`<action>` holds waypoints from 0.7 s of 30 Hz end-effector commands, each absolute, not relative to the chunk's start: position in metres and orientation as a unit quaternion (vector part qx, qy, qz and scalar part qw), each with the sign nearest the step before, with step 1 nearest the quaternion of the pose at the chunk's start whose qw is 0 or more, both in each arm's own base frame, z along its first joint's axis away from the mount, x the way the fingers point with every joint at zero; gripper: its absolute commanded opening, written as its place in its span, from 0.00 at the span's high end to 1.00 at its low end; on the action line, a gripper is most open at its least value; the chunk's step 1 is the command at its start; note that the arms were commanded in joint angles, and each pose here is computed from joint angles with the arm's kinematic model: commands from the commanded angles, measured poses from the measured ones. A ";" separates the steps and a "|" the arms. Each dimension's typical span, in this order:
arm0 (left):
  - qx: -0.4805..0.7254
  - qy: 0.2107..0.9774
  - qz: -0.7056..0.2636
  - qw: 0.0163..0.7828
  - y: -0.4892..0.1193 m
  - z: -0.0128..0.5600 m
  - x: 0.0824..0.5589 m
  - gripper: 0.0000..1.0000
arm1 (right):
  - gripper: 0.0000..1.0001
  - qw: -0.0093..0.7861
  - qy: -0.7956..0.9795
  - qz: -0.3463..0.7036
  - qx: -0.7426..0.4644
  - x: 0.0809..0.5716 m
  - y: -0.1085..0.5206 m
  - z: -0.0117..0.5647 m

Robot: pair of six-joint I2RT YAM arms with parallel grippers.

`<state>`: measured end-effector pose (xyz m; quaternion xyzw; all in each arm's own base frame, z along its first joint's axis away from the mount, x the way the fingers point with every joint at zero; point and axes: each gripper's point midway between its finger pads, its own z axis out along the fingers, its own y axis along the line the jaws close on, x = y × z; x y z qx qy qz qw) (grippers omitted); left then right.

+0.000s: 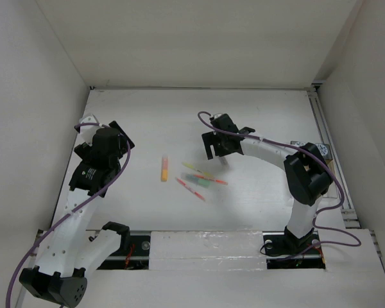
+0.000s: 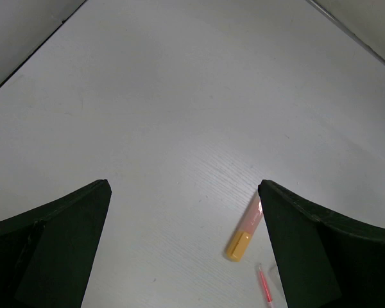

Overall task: Sort the stationery into containers
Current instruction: Grab a piece of stationery with the right arm

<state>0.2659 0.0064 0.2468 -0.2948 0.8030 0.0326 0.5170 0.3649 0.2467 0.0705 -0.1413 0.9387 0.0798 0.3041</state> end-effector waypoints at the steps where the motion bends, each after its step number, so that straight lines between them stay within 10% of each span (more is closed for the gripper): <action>1: -0.303 0.799 0.038 0.518 0.010 0.246 0.266 0.00 | 0.14 0.333 0.931 0.066 -0.133 0.382 0.253 0.086; 21: -0.299 0.797 0.032 0.523 0.009 0.250 0.264 0.00 | 0.31 0.268 0.955 0.028 -0.124 0.362 0.231 0.026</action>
